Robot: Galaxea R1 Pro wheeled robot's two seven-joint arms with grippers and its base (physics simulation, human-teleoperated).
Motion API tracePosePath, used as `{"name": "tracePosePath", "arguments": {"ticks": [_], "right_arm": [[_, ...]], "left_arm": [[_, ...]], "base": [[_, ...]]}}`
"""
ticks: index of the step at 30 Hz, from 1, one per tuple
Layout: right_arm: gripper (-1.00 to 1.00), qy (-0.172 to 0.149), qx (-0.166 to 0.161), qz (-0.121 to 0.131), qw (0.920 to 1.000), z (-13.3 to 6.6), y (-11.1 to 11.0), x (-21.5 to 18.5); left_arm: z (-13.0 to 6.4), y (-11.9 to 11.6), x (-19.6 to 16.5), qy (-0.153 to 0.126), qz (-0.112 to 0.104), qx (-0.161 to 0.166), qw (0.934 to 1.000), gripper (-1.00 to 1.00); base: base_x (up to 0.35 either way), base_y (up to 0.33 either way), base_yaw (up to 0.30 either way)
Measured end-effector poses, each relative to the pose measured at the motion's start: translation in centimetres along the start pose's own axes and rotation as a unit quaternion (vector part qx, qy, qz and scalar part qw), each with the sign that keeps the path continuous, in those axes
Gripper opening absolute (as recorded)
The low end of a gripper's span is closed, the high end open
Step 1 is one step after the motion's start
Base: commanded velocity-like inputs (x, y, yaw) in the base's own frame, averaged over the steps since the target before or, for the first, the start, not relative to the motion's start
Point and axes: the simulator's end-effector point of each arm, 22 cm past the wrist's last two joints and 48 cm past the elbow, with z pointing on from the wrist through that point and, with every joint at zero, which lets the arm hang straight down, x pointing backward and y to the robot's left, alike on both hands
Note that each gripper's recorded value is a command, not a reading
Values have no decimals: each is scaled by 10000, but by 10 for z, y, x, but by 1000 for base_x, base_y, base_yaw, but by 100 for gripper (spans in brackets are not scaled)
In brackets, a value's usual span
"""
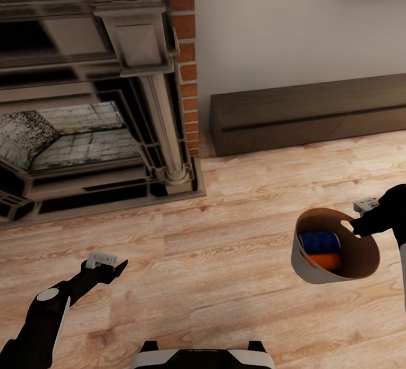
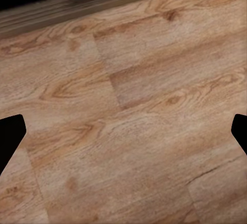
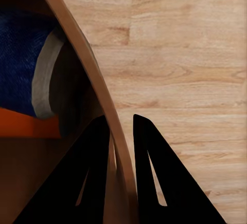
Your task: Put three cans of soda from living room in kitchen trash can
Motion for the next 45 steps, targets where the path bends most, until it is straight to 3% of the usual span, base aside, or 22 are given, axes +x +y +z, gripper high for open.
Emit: {"name": "tracePosePath", "arguments": {"ticks": [25,33,45], "right_arm": [[-100,30,58,-6,10000,29,-3,-6],[-100,34,59,-2,10000,40,-2,-8],[-100,35,62,-6,10000,54,-1,-11]], "left_arm": [[30,3,22,106,20,2,9999,100],[42,2,42,251,-78,56,9996,100],[55,3,48,200,-56,65,9998,100]], "base": [[0,0,0],[0,0,0],[0,0,0]]}}
